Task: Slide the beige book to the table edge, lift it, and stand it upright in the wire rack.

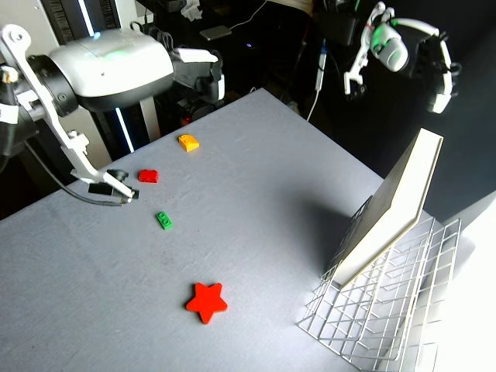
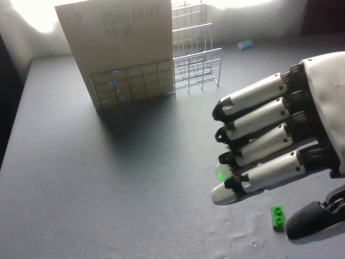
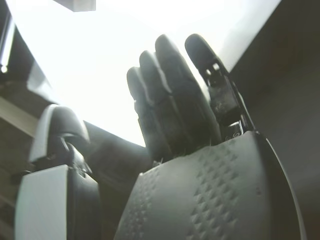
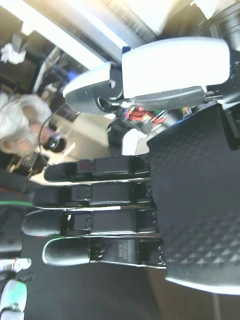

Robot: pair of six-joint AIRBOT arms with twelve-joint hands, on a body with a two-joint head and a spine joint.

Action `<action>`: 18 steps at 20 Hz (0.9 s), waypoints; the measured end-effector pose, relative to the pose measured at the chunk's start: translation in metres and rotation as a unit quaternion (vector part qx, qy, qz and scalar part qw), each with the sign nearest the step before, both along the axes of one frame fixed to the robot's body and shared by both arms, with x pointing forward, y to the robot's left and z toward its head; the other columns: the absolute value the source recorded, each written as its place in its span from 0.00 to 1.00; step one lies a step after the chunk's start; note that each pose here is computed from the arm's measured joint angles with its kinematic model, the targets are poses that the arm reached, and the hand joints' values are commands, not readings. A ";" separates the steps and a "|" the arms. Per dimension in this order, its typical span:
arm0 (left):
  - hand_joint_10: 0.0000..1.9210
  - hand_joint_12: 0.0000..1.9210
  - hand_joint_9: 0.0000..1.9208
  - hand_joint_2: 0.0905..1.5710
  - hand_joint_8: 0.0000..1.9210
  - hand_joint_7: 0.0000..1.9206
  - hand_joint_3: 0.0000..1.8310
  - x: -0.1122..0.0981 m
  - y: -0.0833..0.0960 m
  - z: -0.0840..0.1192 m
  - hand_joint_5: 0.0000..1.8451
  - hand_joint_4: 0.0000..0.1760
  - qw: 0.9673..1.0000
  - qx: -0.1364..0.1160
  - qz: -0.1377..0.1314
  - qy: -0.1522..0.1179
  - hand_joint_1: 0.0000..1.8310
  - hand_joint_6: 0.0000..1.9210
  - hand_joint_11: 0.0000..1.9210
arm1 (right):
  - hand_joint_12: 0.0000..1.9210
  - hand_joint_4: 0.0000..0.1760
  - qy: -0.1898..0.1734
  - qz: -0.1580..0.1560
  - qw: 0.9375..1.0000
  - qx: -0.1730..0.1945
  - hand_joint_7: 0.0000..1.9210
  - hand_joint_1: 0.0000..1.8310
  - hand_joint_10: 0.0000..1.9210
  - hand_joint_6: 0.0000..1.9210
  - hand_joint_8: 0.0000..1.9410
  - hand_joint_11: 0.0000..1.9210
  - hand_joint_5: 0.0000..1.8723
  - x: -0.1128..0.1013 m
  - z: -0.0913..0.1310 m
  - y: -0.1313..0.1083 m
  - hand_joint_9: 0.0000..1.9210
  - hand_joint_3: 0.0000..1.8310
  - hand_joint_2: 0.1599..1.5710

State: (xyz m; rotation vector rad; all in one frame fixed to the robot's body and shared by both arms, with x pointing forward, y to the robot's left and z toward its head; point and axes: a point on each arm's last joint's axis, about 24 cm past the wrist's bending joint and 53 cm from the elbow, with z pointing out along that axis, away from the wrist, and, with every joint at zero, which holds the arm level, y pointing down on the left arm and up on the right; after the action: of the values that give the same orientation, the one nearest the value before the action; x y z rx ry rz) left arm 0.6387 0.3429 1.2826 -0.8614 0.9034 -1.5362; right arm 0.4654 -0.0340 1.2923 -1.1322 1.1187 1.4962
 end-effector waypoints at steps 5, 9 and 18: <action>1.00 1.00 0.73 0.77 1.00 0.71 0.00 -0.025 0.003 0.039 0.70 0.00 0.999 0.001 -0.002 -0.032 0.41 1.00 0.75 | 1.00 0.00 -0.015 -0.010 1.000 0.011 0.73 0.35 1.00 1.00 1.00 0.89 0.67 0.002 0.006 -0.007 0.82 0.00 0.81; 1.00 1.00 0.75 0.78 1.00 0.72 0.00 -0.049 -0.010 0.084 0.71 0.00 0.993 0.033 -0.037 -0.106 0.50 1.00 0.80 | 1.00 0.00 -0.017 -0.017 0.999 0.033 0.78 0.41 1.00 1.00 1.00 0.93 0.70 0.005 0.020 -0.010 0.86 0.00 0.86; 1.00 1.00 0.73 0.81 1.00 0.70 0.00 -0.073 -0.047 0.101 0.67 0.00 0.976 0.080 -0.121 -0.163 0.50 1.00 0.77 | 1.00 0.86 -0.038 -0.101 0.989 0.105 0.73 0.44 1.00 1.00 1.00 0.87 0.67 0.029 0.052 -0.014 0.81 0.00 0.84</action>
State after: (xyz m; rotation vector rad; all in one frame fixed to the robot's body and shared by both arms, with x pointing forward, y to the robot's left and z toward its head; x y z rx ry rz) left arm 0.5661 0.2961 1.3832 -0.3777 0.8969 -1.7244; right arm 0.4944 -0.0481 1.3444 -0.8960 0.9670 1.3654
